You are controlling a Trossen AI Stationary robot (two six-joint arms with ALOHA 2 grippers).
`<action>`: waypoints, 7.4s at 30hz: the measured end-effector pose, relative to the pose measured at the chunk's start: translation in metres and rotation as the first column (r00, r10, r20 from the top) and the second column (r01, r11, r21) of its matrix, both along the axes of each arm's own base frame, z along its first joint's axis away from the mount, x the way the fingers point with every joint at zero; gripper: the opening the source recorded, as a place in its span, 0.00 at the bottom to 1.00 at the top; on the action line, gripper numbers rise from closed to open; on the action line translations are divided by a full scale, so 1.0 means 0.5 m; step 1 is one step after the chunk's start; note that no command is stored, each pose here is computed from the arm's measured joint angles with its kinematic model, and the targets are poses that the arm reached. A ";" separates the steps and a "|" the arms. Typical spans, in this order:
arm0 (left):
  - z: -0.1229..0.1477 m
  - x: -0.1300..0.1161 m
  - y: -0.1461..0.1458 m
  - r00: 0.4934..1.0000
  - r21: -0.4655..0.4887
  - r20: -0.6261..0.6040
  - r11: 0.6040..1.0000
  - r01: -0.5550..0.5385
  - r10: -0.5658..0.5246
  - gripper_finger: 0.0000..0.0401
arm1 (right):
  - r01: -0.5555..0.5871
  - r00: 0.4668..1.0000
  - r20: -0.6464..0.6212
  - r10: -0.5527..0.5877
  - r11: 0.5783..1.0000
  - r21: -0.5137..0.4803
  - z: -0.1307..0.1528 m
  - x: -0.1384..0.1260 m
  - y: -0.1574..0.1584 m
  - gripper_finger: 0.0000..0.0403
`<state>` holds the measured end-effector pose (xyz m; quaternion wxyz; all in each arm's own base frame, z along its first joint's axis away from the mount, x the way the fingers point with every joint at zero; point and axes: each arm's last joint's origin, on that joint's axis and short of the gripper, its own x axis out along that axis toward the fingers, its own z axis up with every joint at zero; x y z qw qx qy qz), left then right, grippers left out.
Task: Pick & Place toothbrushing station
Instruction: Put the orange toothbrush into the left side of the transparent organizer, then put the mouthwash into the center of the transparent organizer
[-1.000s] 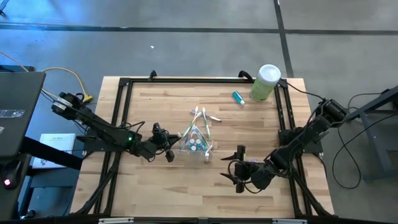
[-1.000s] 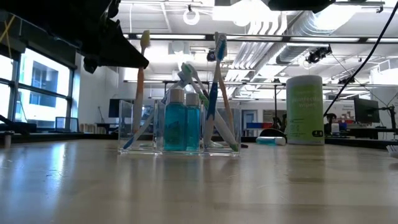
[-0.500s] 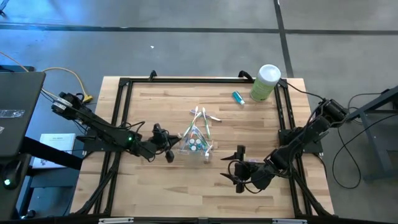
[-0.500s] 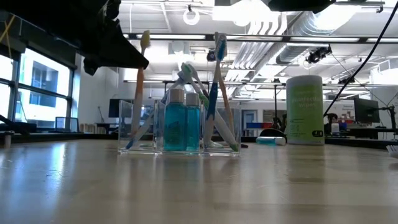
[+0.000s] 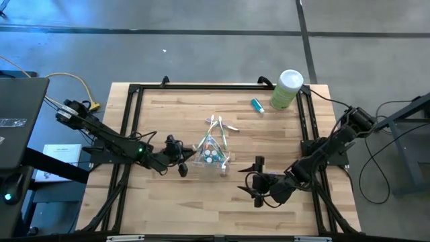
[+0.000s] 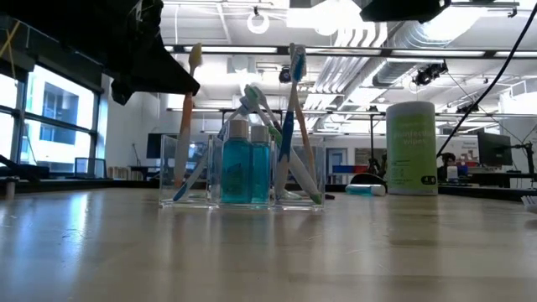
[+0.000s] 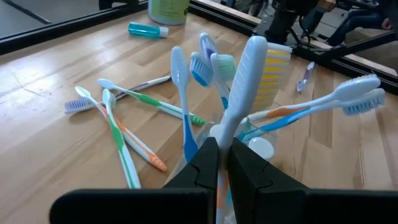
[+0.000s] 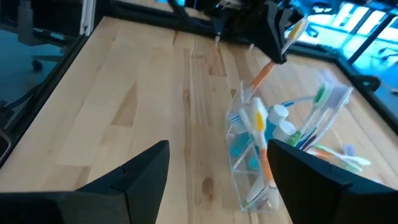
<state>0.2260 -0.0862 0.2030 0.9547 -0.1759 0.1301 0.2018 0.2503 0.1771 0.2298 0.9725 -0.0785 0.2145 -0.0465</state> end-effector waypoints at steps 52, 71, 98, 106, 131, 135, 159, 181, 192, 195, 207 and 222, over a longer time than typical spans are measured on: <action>0.009 -0.039 -0.081 0.997 0.353 -0.034 0.932 0.079 -0.072 0.28 | 0.333 0.911 -0.220 -0.348 0.937 -0.104 -0.059 -0.039 -0.069 0.65; 0.004 -0.063 -0.129 0.934 0.274 -0.070 0.894 0.355 -0.349 0.28 | 0.599 0.566 -0.731 -0.382 0.800 0.045 -0.094 -0.081 -0.133 0.65; 0.003 -0.057 -0.123 0.930 0.264 -0.076 0.892 0.368 -0.361 0.28 | 0.803 0.481 -0.478 -0.735 0.588 -0.094 -0.085 -0.042 -0.257 0.65; 0.003 -0.057 -0.123 0.930 0.263 -0.079 0.892 0.368 -0.360 0.28 | 0.877 0.381 -0.540 -0.751 0.479 -0.047 -0.086 -0.009 -0.404 0.65; -0.006 -0.060 -0.120 0.920 0.318 -0.148 0.863 0.392 -0.364 0.28 | 0.927 0.239 -0.526 -0.816 0.354 -0.127 -0.199 0.027 -0.604 0.65; -0.006 -0.060 -0.120 0.920 0.317 -0.147 0.864 0.392 -0.363 0.28 | 0.933 0.205 -0.502 -0.840 0.323 -0.160 -0.201 0.022 -0.616 0.65; -0.006 -0.060 -0.120 0.925 0.284 -0.133 0.881 0.380 -0.356 0.28 | 0.941 0.220 -0.563 -0.797 0.326 -0.094 -0.215 0.008 -0.671 0.65; -0.006 -0.060 -0.120 0.920 0.313 -0.149 0.865 0.391 -0.362 0.28 | 0.945 0.197 -0.643 -0.740 0.318 -0.077 -0.239 0.003 -0.669 0.28; -0.006 -0.060 -0.120 0.920 0.313 -0.148 0.866 0.391 -0.362 0.28 | 0.900 0.226 -0.604 -0.764 0.401 -0.170 -0.233 0.012 -0.652 0.21; -0.006 -0.060 -0.120 0.920 0.313 -0.148 0.866 0.391 -0.362 0.28 | 0.857 0.241 -0.607 -0.757 0.459 -0.232 -0.213 0.008 -0.621 0.21; -0.006 -0.060 -0.120 0.921 0.311 -0.147 0.867 0.390 -0.361 0.28 | 0.644 0.625 -0.364 -0.691 0.720 -0.260 -0.009 -0.015 -0.407 0.21; -0.006 -0.053 -0.111 0.930 0.310 -0.143 0.877 0.367 -0.339 0.28 | -0.045 0.990 -0.118 -0.080 0.610 -0.791 0.058 0.028 -0.111 0.26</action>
